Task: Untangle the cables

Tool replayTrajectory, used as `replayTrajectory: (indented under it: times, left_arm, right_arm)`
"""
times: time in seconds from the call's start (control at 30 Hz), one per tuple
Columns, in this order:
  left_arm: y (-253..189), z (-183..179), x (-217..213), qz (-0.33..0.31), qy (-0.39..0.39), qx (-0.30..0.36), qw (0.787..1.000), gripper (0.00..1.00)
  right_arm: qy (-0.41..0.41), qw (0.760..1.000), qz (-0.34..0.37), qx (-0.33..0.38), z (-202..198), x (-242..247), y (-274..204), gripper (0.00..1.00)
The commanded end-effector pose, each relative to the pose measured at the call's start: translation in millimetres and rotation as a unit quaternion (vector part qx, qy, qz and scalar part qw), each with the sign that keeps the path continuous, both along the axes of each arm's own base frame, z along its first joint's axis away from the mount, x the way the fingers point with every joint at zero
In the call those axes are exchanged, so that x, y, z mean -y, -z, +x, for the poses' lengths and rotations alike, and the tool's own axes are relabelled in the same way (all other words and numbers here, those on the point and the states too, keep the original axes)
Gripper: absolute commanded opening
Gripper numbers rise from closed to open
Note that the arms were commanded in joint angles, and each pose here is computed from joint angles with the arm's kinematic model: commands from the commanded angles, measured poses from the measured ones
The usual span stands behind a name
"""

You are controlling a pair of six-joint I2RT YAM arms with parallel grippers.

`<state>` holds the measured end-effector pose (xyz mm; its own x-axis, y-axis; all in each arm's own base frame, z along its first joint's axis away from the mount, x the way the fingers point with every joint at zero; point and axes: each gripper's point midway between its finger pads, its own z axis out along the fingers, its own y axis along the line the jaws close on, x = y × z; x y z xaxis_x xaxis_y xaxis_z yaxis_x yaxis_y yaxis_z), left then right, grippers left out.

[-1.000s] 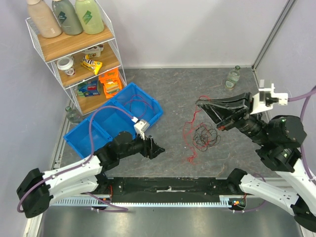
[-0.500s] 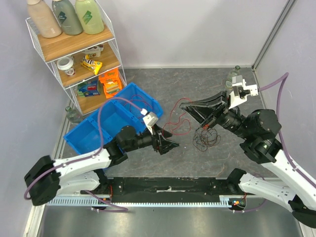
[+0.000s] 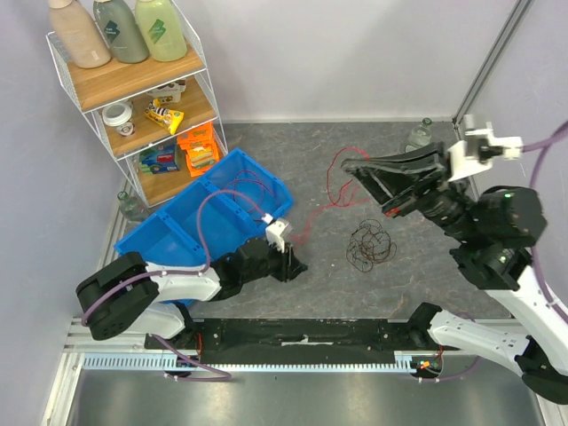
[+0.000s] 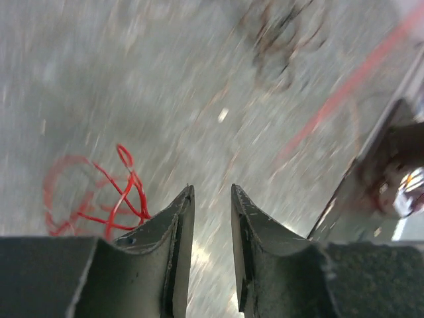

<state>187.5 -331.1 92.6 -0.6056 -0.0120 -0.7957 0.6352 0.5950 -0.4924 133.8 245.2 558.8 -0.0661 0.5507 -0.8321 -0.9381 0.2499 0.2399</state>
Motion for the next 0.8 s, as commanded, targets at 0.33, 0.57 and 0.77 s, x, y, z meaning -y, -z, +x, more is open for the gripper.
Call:
replayTrajectory:
  times: [0.33,0.57,0.77]
  left_arm:
    - [1.3,-26.3,-41.0,-0.007,-0.013,-0.007,1.000,0.58]
    - [-103.7,-52.4,-30.8,-0.117,0.080,0.080,0.987,0.80]
    - [-176.9,-59.0,-44.9,-0.168,0.083,0.156,0.970,0.79]
  right_arm:
    - [0.070,0.997,0.014,0.036,6.2,23.5,-25.7,0.00]
    - [0.085,0.989,-0.104,-0.058,39.2,-2.9,88.7,0.00]
    - [0.029,0.983,-0.165,-0.079,26.2,-17.5,154.3,0.00]
